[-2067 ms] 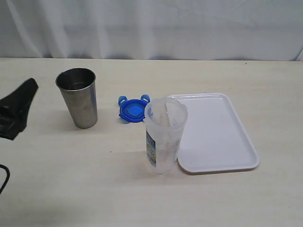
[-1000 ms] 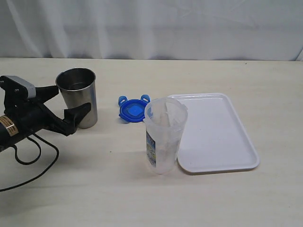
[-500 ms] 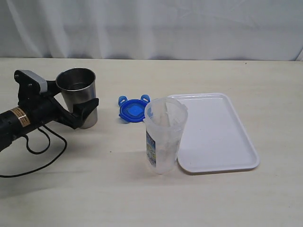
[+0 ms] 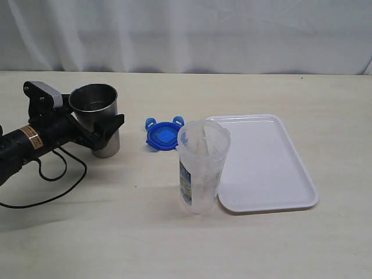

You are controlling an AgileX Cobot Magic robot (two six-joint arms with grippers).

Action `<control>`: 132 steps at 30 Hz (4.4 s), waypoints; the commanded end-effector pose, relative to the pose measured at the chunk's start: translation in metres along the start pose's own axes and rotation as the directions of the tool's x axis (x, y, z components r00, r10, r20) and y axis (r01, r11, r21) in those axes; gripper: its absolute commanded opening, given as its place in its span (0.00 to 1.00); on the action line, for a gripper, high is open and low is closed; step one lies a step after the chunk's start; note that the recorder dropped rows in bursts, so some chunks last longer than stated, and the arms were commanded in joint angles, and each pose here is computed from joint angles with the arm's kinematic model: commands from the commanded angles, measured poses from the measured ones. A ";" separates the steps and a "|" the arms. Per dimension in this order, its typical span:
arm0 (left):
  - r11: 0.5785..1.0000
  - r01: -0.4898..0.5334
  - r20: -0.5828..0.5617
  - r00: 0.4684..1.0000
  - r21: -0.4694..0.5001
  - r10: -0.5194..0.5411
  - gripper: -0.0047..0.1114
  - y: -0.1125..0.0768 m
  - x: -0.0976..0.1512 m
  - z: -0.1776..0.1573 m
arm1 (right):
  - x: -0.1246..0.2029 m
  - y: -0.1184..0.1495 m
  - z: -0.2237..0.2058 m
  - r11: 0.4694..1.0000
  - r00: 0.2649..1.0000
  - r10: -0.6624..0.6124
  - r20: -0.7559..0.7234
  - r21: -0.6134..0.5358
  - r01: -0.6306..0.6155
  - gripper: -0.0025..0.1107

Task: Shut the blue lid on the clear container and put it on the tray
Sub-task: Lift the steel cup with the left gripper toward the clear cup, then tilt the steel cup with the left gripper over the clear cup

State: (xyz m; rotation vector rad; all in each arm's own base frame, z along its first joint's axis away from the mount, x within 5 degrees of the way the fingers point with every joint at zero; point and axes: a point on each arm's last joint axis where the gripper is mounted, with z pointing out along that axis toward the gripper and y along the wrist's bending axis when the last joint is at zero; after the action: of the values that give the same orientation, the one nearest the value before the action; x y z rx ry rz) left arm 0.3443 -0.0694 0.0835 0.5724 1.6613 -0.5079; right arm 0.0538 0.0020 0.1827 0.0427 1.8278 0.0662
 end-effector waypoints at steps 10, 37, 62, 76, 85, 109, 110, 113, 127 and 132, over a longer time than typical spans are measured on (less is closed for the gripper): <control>1.000 0.018 0.007 1.000 0.008 -0.018 0.94 0.002 0.004 0.004 | 0.000 0.000 0.000 1.000 1.000 0.004 0.006 0.002 -0.004 0.06; 0.995 -0.016 -0.009 1.000 0.100 0.017 0.04 -0.007 0.005 0.003 | 0.000 0.000 0.000 1.000 1.000 0.004 0.006 0.002 -0.004 0.06; 0.997 -0.010 0.130 0.992 0.081 -0.001 0.04 -0.005 -0.058 -0.005 | 0.000 0.000 0.000 1.000 1.000 0.004 0.006 0.002 -0.004 0.06; 0.989 0.008 0.169 0.985 0.149 -0.033 0.04 -0.042 -0.073 0.011 | 0.000 0.000 0.000 1.000 1.000 0.004 0.006 0.002 -0.004 0.06; 0.968 -0.056 0.232 0.973 0.243 -0.002 0.04 -0.073 -0.094 0.035 | 0.000 0.000 0.000 1.000 1.000 0.004 0.006 0.002 -0.004 0.06; 0.942 -0.119 0.218 0.975 0.314 0.051 0.04 -0.100 -0.105 0.054 | 0.000 0.000 0.000 1.000 1.000 0.004 0.006 0.002 -0.004 0.06; 0.941 -0.119 0.218 0.975 0.316 0.050 0.04 -0.100 -0.105 0.054 | 0.000 0.000 0.000 1.000 1.000 0.004 0.006 0.002 -0.004 0.06; 0.936 -0.127 0.218 0.974 0.328 0.056 0.04 -0.102 -0.105 0.054 | 0.000 0.000 0.000 1.000 1.000 0.004 0.006 0.002 -0.004 0.06; 0.910 -0.171 0.227 0.970 0.379 0.088 0.04 -0.108 -0.104 0.052 | 0.000 0.000 0.000 1.000 1.000 0.004 0.006 0.002 -0.004 0.06; 0.895 -0.203 0.253 0.962 0.397 0.106 0.04 -0.110 -0.105 0.050 | 0.000 0.000 0.000 1.000 1.000 0.004 0.006 0.002 -0.004 0.06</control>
State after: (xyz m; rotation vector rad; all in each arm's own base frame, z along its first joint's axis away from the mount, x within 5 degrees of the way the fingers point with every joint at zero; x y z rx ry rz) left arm 0.3292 -0.1927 0.1610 0.9466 1.4083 -0.7593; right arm 0.0538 0.0020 0.1827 0.0427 1.8278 0.0662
